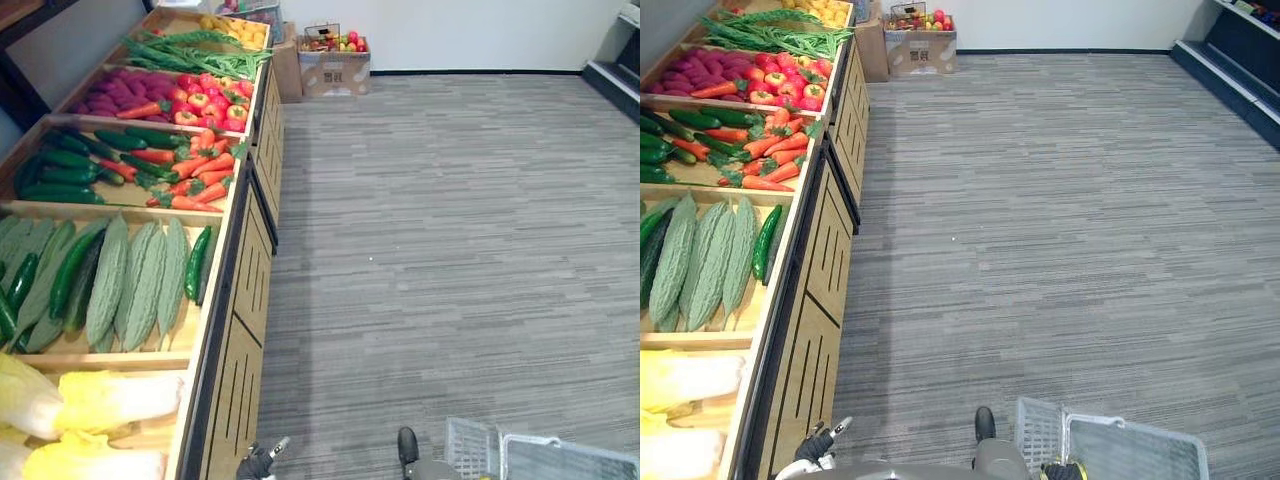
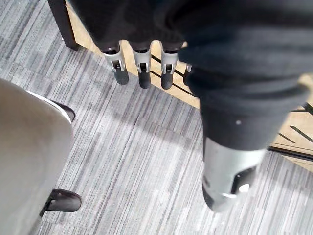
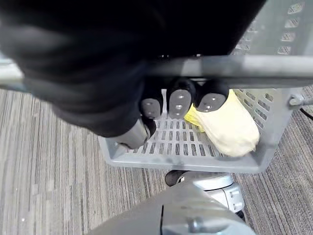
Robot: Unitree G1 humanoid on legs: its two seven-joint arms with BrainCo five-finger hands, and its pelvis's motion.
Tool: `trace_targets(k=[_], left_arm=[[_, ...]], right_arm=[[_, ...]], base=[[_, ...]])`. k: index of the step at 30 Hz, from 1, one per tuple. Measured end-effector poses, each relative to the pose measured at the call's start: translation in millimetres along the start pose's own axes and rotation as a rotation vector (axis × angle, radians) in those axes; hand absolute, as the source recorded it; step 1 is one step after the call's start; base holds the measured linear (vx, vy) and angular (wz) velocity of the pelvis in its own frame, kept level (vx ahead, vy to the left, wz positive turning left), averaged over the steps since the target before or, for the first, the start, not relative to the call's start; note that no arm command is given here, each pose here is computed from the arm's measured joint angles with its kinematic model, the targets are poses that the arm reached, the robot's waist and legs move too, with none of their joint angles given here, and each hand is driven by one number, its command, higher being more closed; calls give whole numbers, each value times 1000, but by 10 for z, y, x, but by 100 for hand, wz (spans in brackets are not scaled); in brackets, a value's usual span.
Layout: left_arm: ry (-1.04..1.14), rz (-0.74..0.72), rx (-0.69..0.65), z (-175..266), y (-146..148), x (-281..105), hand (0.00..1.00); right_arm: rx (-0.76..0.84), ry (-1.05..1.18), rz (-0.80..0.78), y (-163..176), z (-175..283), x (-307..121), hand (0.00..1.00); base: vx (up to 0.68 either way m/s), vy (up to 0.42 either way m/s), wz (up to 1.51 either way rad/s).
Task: Pick vegetable in the basket
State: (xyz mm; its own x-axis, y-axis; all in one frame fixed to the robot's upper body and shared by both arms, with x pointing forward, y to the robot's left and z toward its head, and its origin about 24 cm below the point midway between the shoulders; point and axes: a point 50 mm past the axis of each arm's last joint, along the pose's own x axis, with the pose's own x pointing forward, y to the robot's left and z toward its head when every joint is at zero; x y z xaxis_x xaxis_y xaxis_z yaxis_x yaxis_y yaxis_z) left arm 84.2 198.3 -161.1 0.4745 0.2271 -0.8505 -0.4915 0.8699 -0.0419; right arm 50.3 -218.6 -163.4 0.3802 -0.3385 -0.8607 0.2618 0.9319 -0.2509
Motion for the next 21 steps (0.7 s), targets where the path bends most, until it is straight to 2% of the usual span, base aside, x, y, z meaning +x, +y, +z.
trace_targets(k=[9,17,21], left_arm=[[-3,-3,-76,-41,-29,-14,0],[23,38,-157,-85,77,-23,0],[52,49,-158,-128,93,-26,0]], right_arm=[[82,-10,-2,5,-57,-35,100],[127,54,12,42,-214,-76,100],[188,88,7,28,-287,-89,100]], base=[[38,-102,-57],[-45,7,-4],[42,105,16]])
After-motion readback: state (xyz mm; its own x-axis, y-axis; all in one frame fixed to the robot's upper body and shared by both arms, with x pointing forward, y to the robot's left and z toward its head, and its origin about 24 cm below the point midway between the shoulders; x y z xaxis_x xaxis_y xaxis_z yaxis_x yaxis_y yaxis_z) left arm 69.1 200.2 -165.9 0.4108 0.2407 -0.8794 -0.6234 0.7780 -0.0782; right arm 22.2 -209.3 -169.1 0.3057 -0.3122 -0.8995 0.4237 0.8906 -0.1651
